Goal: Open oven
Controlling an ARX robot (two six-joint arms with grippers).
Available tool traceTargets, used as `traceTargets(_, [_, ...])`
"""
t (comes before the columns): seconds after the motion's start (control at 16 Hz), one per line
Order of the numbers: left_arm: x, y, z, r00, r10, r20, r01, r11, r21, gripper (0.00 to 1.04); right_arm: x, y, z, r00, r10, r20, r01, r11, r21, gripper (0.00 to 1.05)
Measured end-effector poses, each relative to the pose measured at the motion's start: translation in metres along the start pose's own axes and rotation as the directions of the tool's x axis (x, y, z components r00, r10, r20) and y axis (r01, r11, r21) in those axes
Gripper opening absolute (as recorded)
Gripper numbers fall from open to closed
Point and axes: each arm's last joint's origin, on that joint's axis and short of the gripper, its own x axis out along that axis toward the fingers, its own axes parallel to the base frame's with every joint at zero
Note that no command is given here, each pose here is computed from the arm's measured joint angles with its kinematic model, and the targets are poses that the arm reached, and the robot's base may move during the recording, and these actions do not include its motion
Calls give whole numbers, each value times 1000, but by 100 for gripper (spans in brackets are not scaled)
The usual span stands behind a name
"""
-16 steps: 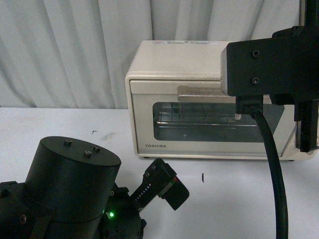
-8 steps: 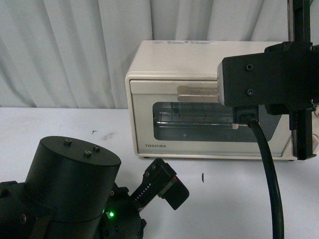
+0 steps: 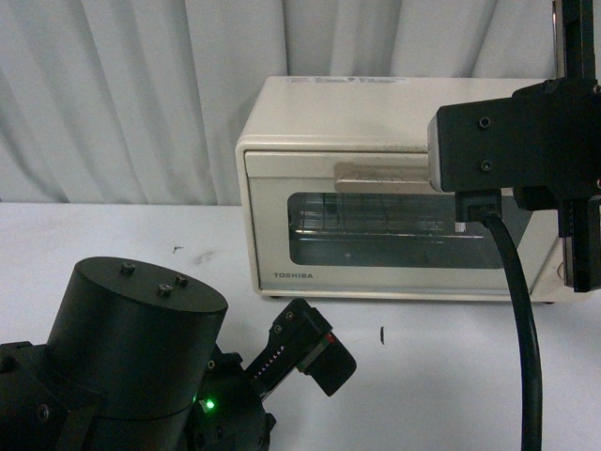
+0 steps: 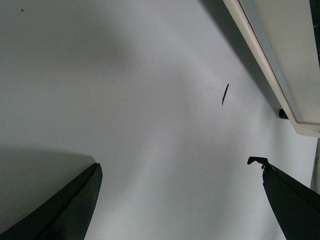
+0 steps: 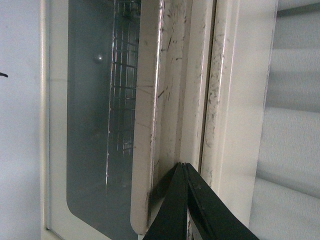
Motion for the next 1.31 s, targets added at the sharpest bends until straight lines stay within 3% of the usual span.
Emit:
traceTargets(0.81, [0, 0, 0, 1000, 0, 0, 0, 1000, 0, 98, -8, 8, -2, 996, 69, 50, -78, 976, 202, 2])
traceTargets(1.31, [0, 0, 0, 1000, 1, 0, -1, 1000, 0, 98, -27, 26, 5, 961, 219, 169, -267, 898, 351, 2])
